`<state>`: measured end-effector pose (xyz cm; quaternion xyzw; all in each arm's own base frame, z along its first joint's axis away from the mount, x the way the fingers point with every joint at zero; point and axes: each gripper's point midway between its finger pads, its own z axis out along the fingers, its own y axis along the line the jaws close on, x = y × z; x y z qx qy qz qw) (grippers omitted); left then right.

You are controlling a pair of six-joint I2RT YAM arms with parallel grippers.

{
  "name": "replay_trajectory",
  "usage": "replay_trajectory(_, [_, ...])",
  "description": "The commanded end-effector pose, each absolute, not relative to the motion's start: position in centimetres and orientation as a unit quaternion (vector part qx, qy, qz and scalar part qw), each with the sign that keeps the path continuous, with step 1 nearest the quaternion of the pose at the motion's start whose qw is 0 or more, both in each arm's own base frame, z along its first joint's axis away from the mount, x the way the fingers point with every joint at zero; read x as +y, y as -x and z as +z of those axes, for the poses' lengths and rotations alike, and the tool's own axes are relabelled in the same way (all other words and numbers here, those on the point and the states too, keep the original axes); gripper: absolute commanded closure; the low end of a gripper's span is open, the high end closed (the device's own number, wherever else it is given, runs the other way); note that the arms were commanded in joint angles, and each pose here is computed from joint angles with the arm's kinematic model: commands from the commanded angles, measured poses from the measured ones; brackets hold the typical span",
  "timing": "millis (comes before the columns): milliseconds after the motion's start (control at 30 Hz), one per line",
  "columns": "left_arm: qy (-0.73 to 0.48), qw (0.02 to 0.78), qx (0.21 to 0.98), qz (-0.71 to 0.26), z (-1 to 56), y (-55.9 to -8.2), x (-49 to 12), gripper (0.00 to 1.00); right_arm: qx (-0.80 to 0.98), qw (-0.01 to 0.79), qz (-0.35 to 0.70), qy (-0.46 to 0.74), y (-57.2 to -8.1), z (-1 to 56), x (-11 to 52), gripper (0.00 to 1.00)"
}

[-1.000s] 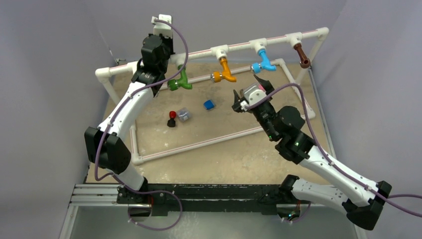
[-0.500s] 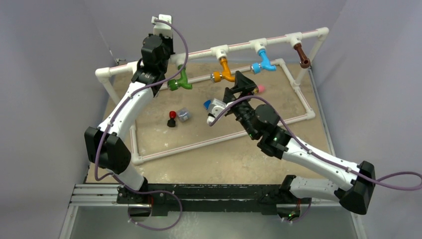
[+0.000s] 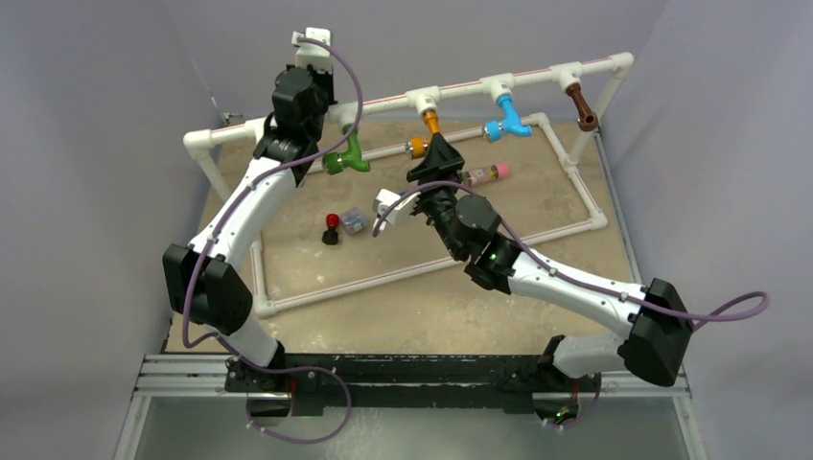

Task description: Install the water faucets

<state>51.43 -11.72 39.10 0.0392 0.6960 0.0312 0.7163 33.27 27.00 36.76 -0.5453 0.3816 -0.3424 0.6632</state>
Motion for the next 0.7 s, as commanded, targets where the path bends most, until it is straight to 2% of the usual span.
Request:
replay_trajectory(0, [-0.079, 0.624, 0.776, 0.047, 30.2, -51.9, -12.2, 0.97, 0.373, 0.702, -0.366, 0.484, -33.3, 41.7, 26.2, 0.26])
replay_trajectory(133, [-0.079, 0.624, 0.776, 0.046, 30.2, -51.8, -12.2, 0.97, 0.374, 0.704, -0.363, 0.483, -33.6, 41.5, 26.8, 0.28])
replay_trajectory(367, [-0.079, 0.624, 0.776, 0.045, 30.2, -51.8, -12.2, 0.97, 0.387, 0.699, -0.358, 0.483, -34.3, 40.5, 27.3, 0.47])
replay_trajectory(467, [-0.079, 0.625, 0.776, 0.044, 30.3, -51.8, -12.2, 0.97, 0.393, 0.701, -0.353, 0.480, -34.4, 40.3, 27.4, 0.59])
replay_trajectory(667, [-0.080, 0.624, 0.776, 0.044, 30.2, -51.8, -12.3, 0.97, 0.420, 0.706, -0.340, 0.459, -34.6, 39.5, 27.0, 0.93])
